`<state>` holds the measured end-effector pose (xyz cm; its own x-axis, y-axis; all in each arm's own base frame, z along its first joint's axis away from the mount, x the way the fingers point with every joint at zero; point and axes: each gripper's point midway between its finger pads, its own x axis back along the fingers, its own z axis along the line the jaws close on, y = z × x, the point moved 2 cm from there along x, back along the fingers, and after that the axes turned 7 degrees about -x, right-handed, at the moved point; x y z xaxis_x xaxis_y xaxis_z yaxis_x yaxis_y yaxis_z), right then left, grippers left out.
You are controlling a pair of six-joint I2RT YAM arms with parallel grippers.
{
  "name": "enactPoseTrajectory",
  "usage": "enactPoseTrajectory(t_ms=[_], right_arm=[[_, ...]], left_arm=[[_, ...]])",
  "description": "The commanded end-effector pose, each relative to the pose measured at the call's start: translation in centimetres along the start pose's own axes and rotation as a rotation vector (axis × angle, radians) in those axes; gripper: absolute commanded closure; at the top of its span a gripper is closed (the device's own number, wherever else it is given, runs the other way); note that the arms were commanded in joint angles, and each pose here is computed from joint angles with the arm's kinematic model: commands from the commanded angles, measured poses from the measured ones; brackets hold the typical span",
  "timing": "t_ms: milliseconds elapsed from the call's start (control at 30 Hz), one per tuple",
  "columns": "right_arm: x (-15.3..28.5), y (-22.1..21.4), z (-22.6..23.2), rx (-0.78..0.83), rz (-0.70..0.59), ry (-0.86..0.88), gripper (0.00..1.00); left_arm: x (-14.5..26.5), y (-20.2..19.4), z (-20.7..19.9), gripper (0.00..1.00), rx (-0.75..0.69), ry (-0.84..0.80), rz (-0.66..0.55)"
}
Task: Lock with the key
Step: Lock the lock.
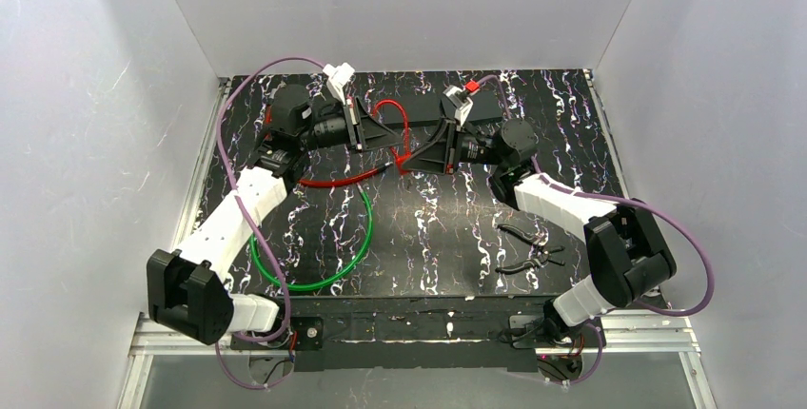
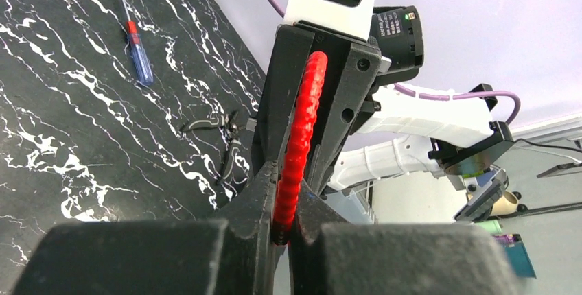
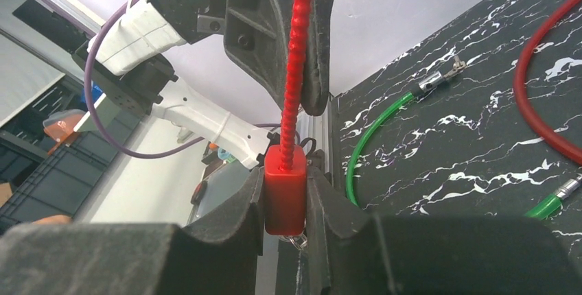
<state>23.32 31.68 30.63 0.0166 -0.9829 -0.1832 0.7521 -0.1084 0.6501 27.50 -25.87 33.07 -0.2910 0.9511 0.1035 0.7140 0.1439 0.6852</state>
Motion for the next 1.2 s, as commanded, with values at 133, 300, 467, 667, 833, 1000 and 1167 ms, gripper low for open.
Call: enactPoseTrajectory(t_ms=[133,300,467,667,833,1000,1167], right_arm=[[-0.8,5.0,2.2,0.085,-0.143,0.040,0.99],[-0.9,4.8,2.1,0.086,-0.136,0.040,0.99],[-0.5,3.6,1.4,0.069,-0.108,0.029,0.99],[-0.1,2.5,1.1,0.054,-0.080,0.021,0.99],[-0.3,1.9,1.9,0.069,-0.049,0.050,0.99],[-0.6,1.1,2.4,0.075,-0.018,0.070,0.99],[-0.6,0.8,2.3,0.073,-0.019,0.067,0.99]], left_arm=[[-0.2,-3.7,0.2,1.00,0.063,-0.008,0.046],[-0.3,-4.1,0.2,1.00,0.075,-0.012,0.054],[-0.4,-2.6,-0.8,0.63,0.028,-0.044,0.041],[-0.5,-1.5,-1.6,0.47,0.005,-0.090,0.030],[-0.8,-1.0,-1.6,0.49,0.015,-0.096,0.015],[-1.0,-0.2,-1.5,0.55,0.038,-0.091,-0.012],[-0.8,0.9,-0.8,0.68,0.083,-0.072,-0.057]])
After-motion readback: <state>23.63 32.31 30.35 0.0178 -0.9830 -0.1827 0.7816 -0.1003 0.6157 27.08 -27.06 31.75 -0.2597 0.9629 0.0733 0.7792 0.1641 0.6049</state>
